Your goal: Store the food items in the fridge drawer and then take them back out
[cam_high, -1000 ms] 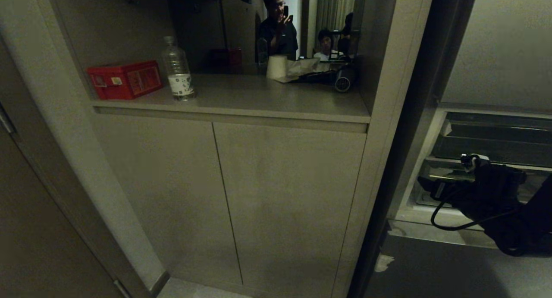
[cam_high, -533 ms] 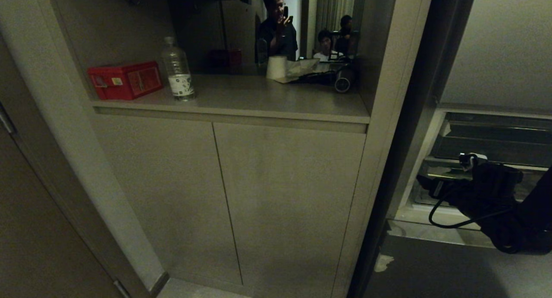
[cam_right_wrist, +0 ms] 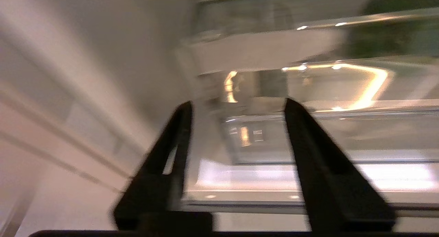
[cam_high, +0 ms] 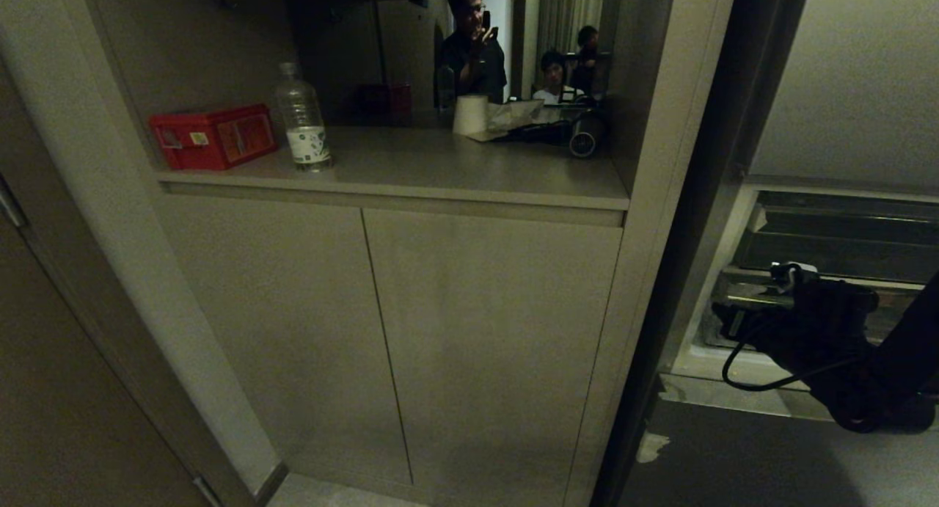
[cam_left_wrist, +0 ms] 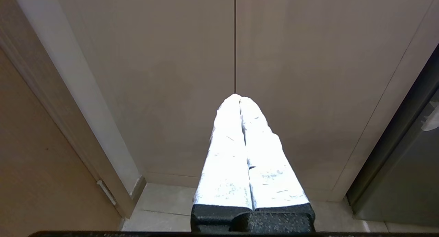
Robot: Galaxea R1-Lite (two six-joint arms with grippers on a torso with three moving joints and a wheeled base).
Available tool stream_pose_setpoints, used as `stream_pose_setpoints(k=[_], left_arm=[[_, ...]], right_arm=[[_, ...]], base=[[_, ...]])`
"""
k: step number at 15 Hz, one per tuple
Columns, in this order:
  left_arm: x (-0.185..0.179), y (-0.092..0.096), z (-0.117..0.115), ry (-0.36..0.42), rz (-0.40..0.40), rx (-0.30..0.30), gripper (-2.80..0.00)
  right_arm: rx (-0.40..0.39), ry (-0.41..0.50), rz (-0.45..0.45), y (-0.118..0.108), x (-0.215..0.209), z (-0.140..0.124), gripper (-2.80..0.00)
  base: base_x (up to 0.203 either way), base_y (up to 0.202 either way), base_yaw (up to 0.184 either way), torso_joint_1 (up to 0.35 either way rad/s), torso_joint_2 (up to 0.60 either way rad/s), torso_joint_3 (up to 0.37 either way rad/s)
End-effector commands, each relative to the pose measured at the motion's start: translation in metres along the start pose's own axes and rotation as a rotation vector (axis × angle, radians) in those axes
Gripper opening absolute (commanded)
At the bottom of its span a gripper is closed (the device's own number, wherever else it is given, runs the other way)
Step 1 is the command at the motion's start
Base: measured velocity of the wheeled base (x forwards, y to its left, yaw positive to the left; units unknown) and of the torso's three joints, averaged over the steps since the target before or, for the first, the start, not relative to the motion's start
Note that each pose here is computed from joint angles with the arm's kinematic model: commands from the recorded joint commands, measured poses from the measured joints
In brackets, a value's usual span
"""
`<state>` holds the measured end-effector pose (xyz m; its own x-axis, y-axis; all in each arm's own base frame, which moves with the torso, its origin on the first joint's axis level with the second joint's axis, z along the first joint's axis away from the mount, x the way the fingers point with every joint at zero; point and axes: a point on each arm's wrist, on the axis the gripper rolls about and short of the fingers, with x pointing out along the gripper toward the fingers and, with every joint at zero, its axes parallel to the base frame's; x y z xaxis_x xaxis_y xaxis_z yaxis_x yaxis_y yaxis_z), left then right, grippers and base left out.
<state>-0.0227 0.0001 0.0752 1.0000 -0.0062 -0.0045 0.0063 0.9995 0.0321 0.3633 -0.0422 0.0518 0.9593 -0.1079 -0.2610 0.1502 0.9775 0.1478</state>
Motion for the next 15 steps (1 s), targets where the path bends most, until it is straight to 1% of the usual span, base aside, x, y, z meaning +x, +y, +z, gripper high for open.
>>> stream_pose_setpoints(k=[1, 4, 10, 15], left_arm=[[0.0, 0.0, 0.0, 0.002, 0.0, 0.0, -2.8], [0.0, 0.0, 0.0, 0.002, 0.0, 0.0, -2.8], [0.0, 0.0, 0.0, 0.002, 0.0, 0.0, -2.8], [0.0, 0.0, 0.0, 0.002, 0.0, 0.0, -2.8]], right_arm=[[-0.007, -0.001, 0.026, 0.011, 0.0, -0.002, -2.8], [-0.011, 0.001, 0.036, 0.016, 0.001, -0.003, -2.8], [-0.01, 0.0, 0.03, 0.017, -0.002, -0.002, -2.8], [-0.009, 0.009, 0.027, 0.016, -0.024, 0.003, -2.8]], base=[[0.0, 0.0, 0.0, 0.0, 0.0, 0.0], [0.0, 0.0, 0.0, 0.0, 0.0, 0.0], [0.0, 0.0, 0.0, 0.0, 0.0, 0.0], [0.0, 0.0, 0.0, 0.0, 0.0, 0.0]])
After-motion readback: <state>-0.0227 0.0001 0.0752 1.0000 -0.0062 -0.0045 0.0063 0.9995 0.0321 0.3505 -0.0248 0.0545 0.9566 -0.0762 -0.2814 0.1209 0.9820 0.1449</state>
